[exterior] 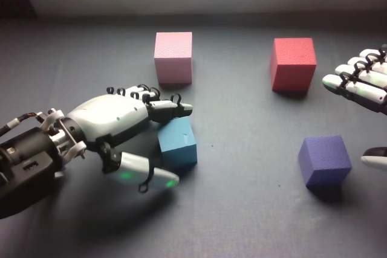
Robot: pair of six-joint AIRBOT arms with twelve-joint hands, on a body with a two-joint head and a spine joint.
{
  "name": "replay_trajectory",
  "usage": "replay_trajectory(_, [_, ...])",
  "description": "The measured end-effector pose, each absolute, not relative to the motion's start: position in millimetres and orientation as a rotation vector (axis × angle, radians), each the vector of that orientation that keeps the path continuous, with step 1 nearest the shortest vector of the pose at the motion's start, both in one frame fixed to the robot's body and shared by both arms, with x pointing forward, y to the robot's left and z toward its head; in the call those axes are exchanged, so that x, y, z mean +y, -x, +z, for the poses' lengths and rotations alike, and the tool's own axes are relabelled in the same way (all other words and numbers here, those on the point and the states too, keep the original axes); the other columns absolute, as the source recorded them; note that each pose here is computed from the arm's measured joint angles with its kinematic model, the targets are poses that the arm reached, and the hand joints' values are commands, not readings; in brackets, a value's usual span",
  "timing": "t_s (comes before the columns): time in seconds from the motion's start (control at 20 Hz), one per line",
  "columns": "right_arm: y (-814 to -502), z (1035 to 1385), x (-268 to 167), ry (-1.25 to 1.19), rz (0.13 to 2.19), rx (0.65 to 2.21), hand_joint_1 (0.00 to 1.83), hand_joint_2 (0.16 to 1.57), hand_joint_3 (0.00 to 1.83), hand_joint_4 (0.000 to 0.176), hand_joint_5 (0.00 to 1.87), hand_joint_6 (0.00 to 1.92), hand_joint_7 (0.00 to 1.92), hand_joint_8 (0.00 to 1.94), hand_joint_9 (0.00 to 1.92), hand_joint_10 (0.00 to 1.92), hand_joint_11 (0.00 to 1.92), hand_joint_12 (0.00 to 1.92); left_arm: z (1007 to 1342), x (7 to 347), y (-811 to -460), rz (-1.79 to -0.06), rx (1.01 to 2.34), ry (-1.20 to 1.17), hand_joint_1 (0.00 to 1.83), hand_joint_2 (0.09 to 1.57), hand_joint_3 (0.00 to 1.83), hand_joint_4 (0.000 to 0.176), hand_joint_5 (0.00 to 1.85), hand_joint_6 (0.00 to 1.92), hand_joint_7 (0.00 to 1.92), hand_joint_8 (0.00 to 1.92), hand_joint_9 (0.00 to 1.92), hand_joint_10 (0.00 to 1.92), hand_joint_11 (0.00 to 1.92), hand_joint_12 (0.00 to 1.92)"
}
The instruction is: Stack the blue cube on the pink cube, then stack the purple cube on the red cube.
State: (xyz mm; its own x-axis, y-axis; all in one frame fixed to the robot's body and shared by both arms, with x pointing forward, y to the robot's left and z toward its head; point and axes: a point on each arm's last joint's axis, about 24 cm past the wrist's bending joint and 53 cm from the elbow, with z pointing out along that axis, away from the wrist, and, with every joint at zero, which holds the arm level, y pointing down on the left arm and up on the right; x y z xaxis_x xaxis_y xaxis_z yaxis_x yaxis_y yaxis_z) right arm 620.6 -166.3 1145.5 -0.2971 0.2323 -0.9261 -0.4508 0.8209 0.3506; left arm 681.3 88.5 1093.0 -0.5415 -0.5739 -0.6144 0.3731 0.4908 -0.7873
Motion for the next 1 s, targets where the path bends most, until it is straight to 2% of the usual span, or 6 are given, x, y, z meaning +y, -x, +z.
replay_trajectory(0.1, [-620, 1147, -166, 0.168, 0.680, 1.744, 0.56, 1.26, 0.01, 0.000, 0.00, 0.00, 0.00, 0.00, 0.00, 0.00, 0.00, 0.00, 1095, 86, -685, -1.244, 1.745, 0.183, 1.05, 1.15, 0.01, 0.000, 0.78, 1.06, 1.07, 1.25, 1.19, 1.58, 1.11, 1.91])
replay_trajectory(0.15, [-620, 1147, -166, 0.166, 0.682, 1.742, 0.57, 1.26, 0.01, 0.000, 0.00, 0.00, 0.00, 0.00, 0.00, 0.00, 0.00, 0.00, 1098, 85, -686, -1.262, 1.728, 0.199, 1.09, 1.20, 0.01, 0.000, 0.80, 1.24, 1.06, 1.35, 1.22, 1.60, 1.19, 1.92])
replay_trajectory(0.3, [-620, 1146, -167, 0.159, 0.682, 1.746, 0.56, 1.27, 0.01, 0.000, 0.00, 0.00, 0.00, 0.00, 0.00, 0.00, 0.00, 0.00, 1103, 82, -679, -1.295, 1.718, 0.203, 0.96, 1.27, 0.00, 0.000, 0.70, 1.43, 0.88, 1.35, 1.02, 1.66, 1.03, 1.92])
replay_trajectory(0.5, [-620, 1147, -168, 0.154, 0.684, 1.741, 0.57, 1.28, 0.01, 0.000, 0.00, 0.00, 0.00, 0.00, 0.00, 0.00, 0.00, 0.00, 1121, 92, -676, -1.304, 1.669, 0.179, 1.04, 1.24, 0.00, 0.000, 0.75, 1.35, 1.05, 1.90, 1.29, 1.92, 1.39, 1.92])
replay_trajectory(0.65, [-620, 1149, -168, 0.149, 0.686, 1.736, 0.62, 1.28, 0.01, 0.000, 0.00, 0.00, 0.00, 0.00, 0.00, 0.00, 0.00, 0.00, 1149, 102, -682, -1.306, 1.592, 0.171, 1.20, 1.24, 0.00, 0.000, 0.73, 1.14, 0.81, 1.57, 0.81, 1.70, 0.79, 1.92])
replay_trajectory(1.0, [-621, 1149, -170, 0.139, 0.686, 1.731, 0.57, 1.30, 0.01, 0.000, 0.00, 0.00, 0.00, 0.00, 0.00, 0.00, 0.00, 0.00, 1204, 120, -735, -1.246, 1.463, 0.227, 1.18, 1.28, 0.00, 0.000, 0.68, 1.19, 0.72, 1.72, 0.84, 1.88, 0.90, 1.92])
